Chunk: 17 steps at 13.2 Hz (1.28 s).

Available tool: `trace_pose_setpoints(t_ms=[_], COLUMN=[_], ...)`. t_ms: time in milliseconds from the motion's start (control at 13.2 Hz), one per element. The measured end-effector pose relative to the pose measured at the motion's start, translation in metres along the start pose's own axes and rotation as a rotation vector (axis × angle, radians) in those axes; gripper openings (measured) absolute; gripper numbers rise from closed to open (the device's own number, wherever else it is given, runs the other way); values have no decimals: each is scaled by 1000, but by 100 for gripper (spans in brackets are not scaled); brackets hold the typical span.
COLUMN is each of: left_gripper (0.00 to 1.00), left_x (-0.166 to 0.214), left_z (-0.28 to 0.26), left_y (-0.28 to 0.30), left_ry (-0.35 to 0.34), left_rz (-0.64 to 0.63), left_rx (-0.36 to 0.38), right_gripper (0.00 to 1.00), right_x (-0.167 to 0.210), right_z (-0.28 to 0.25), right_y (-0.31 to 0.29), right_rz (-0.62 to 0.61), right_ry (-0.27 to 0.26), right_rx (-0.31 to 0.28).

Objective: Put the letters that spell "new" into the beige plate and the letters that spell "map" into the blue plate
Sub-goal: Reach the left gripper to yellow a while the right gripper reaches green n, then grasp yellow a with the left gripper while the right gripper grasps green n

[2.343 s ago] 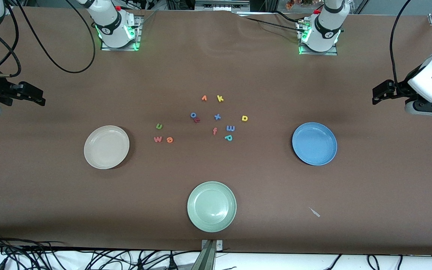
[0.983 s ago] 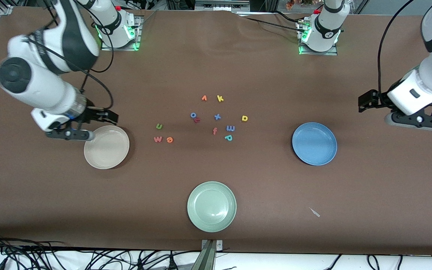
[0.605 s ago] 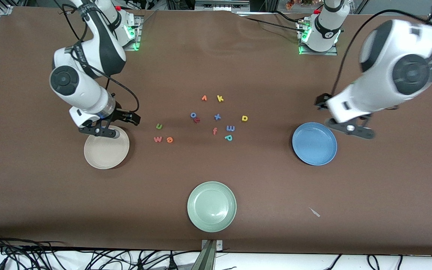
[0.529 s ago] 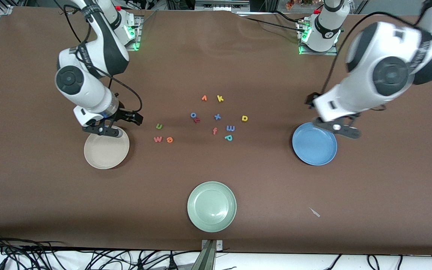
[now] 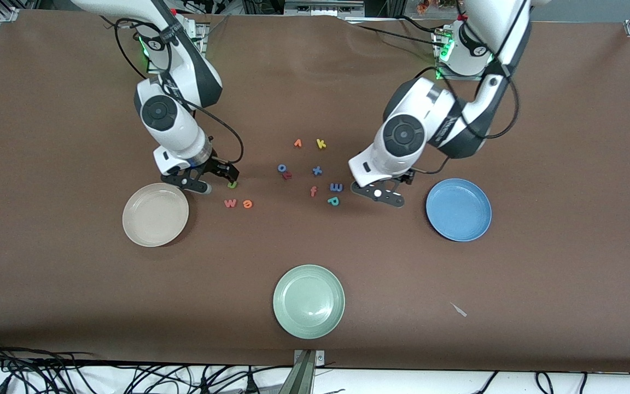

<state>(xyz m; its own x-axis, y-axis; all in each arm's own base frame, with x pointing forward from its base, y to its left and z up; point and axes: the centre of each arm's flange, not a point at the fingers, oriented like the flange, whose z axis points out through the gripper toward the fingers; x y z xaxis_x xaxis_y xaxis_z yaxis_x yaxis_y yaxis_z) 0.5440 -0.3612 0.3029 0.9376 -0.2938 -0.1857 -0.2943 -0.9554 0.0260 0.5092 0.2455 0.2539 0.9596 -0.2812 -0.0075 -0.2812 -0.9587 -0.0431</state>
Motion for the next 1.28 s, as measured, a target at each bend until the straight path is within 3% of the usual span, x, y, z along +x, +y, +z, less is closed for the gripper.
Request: trace_pose_setpoints(t_ms=[453,529,756,831,983,1058,1134,1285], left_gripper=[96,89,55,49,49,43,31,28], left_x=[-50,-53,-52,-51,-50,-49,-48,-48], left_z=[122,129,140,142,144,144,143,143], left_y=[51,53,52,50,49,48,46,45], left_ry=[66,73,75,74,82,86,88,90], left_rz=[-56,-52,-56,-58,-62,-64,-67,-68], left_rx=[-25,-28,-29,-29,-32,-33,-33,-33], right_gripper=[100,100,100,100,100,100,100,100], right_x=[1,1,-4,-7,-12,-12,-13,-13], right_z=[40,46,66,70,75,77,80,86], right_y=[1,1,4,5,3,3,3,4], right_rz=[4,2,-19,-25,-37,-43,-46,-46], right_ry=[0,0,4,1,-1,4,7,6], right_rx=[13,15,12,10,3,2,1,0])
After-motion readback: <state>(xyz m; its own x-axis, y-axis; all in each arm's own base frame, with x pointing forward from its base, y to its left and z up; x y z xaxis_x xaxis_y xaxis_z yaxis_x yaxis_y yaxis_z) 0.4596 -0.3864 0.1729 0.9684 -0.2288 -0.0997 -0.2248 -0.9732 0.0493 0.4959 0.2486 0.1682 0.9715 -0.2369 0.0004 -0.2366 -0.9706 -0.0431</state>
